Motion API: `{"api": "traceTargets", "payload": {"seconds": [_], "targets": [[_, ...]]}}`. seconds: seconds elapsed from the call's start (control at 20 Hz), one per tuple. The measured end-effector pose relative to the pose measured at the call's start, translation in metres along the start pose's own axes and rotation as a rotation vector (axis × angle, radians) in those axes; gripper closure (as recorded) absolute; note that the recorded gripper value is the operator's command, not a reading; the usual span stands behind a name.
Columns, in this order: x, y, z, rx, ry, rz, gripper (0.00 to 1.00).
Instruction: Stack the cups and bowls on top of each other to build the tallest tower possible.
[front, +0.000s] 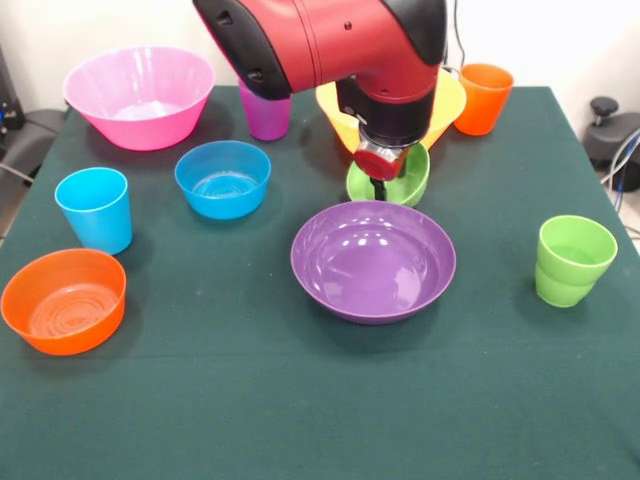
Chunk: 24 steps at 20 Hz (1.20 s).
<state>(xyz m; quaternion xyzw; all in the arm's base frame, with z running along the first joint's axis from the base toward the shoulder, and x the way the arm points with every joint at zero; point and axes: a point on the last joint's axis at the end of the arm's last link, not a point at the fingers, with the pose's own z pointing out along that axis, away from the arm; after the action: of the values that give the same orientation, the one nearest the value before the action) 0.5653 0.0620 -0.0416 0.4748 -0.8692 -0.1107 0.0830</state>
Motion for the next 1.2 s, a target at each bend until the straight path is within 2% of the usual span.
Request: {"api": "traceTargets", "payload": {"seconds": [0.55, 0.75, 1.2], "targets": [[0.000, 0.000, -0.003, 0.004, 0.001, -0.001, 0.00], [-0.002, -0.002, -0.014, 0.016, 0.003, 0.000, 0.00], [-0.004, -0.011, -0.056, 0.053, 0.003, 0.025, 0.00]]}}
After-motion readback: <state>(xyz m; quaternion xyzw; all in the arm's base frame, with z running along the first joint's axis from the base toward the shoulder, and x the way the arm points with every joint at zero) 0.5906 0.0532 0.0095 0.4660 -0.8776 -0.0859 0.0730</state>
